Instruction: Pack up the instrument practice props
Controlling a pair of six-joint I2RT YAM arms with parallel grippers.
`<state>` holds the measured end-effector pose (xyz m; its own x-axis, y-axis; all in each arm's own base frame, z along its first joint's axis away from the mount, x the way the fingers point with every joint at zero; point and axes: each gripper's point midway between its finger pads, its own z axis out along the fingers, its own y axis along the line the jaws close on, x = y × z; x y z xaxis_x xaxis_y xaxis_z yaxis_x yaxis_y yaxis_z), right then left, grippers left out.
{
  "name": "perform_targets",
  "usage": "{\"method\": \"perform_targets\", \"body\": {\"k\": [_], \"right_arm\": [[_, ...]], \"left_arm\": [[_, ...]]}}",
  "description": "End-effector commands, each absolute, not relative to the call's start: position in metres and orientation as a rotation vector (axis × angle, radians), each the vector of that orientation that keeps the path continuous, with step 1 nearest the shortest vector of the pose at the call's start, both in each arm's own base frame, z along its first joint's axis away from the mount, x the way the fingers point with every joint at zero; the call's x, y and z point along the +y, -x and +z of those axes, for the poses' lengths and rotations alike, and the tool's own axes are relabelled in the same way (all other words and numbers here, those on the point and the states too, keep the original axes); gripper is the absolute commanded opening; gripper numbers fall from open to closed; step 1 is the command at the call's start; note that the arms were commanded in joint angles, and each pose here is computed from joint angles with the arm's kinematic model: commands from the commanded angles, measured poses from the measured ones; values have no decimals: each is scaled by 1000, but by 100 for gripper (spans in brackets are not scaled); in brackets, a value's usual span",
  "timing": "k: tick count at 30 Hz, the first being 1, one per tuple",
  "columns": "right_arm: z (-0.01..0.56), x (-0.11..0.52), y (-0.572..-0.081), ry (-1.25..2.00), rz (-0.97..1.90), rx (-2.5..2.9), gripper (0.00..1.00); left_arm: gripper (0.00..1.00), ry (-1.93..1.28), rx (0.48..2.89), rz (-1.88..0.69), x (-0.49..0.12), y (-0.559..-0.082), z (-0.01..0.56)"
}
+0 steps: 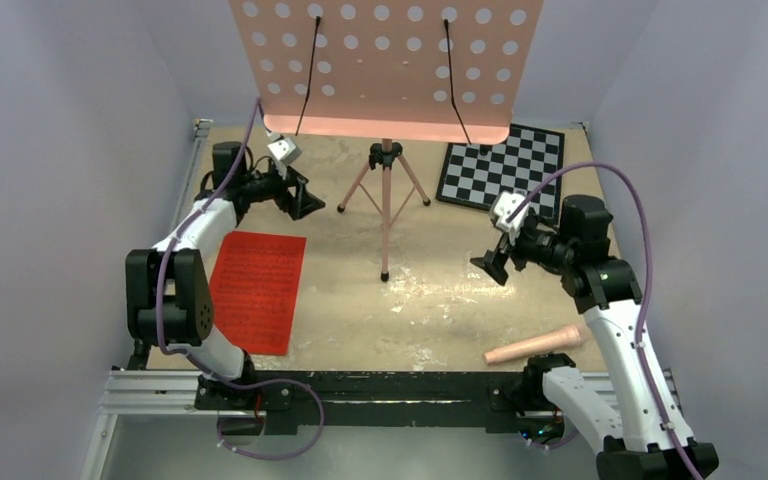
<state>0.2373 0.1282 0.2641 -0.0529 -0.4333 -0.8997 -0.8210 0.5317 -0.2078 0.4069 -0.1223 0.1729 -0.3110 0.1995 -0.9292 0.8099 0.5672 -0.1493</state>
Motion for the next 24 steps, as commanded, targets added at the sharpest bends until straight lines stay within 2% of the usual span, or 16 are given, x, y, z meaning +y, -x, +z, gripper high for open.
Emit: {"method": "perform_targets", "body": {"k": [1,10,18,24], "right_arm": [[243,145,-230,1383,353,1418,96],[227,196,-259,1434,359,1302,95],[246,244,-308,1287,400,1361,93],[259,271,-362,964,461,1530,98]], "left_arm": [[92,-1019,1501,-658,-158,-427,186],[90,-1141,1423,-523,-185,-459,168],[78,-1286,1292,-484,-212,-462,160],[66,-1377,1216,-449,-227,-459,152]]}}
